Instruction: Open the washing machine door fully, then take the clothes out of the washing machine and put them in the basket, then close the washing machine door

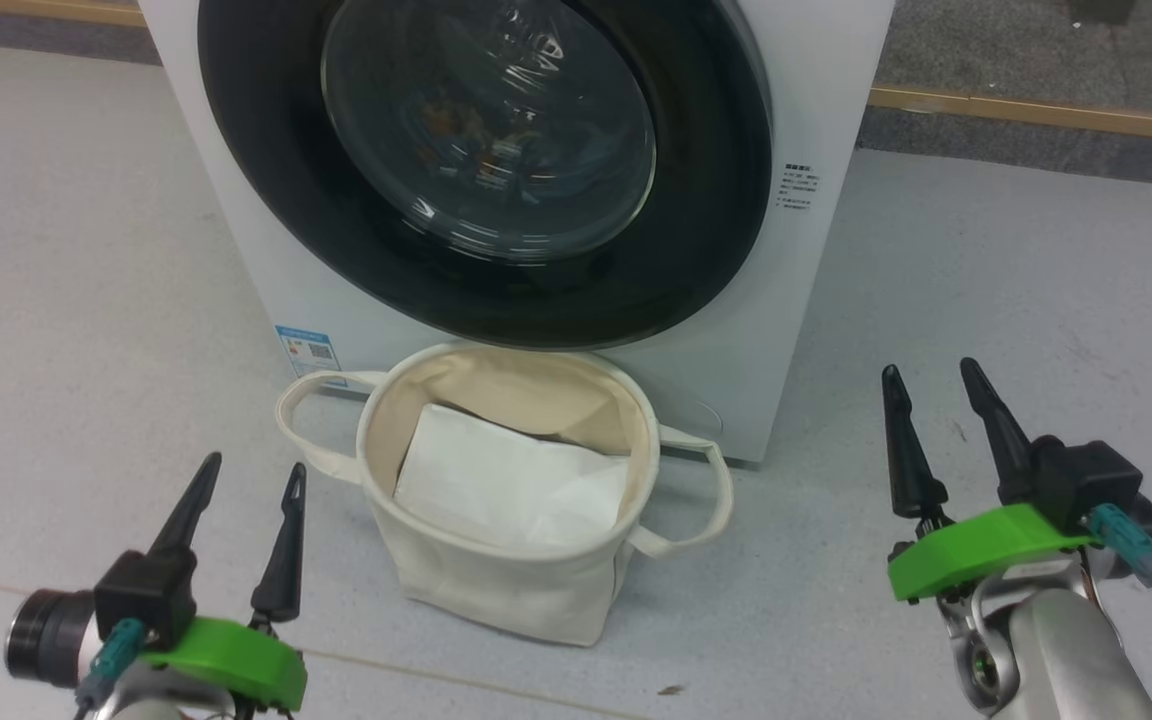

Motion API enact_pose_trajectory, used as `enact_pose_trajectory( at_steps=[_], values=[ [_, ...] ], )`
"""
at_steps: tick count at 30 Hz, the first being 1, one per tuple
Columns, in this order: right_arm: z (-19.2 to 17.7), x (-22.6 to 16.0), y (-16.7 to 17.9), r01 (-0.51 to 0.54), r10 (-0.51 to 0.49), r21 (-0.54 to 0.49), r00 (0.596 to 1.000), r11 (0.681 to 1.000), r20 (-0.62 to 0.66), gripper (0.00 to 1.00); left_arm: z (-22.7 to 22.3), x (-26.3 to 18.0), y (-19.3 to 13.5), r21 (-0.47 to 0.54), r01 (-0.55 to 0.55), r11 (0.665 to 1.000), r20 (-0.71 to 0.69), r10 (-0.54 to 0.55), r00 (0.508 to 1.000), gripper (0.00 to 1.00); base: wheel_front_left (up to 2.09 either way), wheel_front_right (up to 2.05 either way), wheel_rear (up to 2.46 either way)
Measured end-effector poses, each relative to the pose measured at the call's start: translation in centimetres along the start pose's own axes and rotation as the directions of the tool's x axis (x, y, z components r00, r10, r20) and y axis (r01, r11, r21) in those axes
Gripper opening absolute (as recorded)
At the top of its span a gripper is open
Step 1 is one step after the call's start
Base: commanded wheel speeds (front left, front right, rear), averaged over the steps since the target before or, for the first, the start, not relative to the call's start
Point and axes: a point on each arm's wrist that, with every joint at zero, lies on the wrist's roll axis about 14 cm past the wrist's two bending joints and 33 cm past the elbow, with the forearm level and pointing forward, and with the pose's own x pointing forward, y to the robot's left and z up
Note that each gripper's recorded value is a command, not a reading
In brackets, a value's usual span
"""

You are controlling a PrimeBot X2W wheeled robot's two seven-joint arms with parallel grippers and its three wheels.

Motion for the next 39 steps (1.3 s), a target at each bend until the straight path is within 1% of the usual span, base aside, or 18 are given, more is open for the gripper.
enact_pose_trajectory(
  at_steps=[6, 9, 20, 25, 33, 39],
  values=[
    [0.5, 0.4, 0.4, -0.023, 0.024, -0.081, 1.0, 0.996, 0.016, 1.0, 0.6, -0.1, -0.2, 0.085, 0.015, 0.996, 0.029, -0.017, 0.999, 1.0, 0.0, 0.0, 0.0],
    [0.7, 0.6, 0.6, -0.03, 0.032, -0.092, 0.999, 0.995, 0.021, 1.0, 0.9, -0.1, -0.2, 0.1, 0.016, 0.995, 0.042, -0.02, 0.999, 1.0, 0.0, 0.0, 0.0],
    [0.4, 0.6, 0.2, -0.02, 0.022, -0.089, 1.0, 0.996, 0.013, 1.0, 1.1, 0.1, -0.2, 0.094, 0.011, 0.996, 0.049, -0.015, 0.999, 1.0, 0.0, 0.0, 0.0],
    [0.3, 0.6, -0.1, -0.008, 0.009, -0.07, 1.0, 0.998, 0.011, 1.0, 1.5, 0.3, 0.0, 0.071, -0.003, 0.997, 0.062, -0.001, 0.998, 1.0, 0.0, 0.0, 0.0],
    [-0.2, 0.4, -0.5, 0.011, -0.011, -0.019, 1.0, 1.0, 0.001, 1.0, 1.7, 0.4, -0.1, 0.064, -0.001, 0.998, 0.066, -0.003, 0.998, 1.0, 0.0, 0.0, 0.0],
    [-0.2, 0.4, -0.5, 0.011, -0.011, -0.012, 1.0, 1.0, -0.001, 1.0, 1.6, 0.4, -0.3, 0.064, 0.006, 0.998, 0.064, -0.01, 0.998, 1.0, 0.0, 0.0, 0.0]
  ],
)
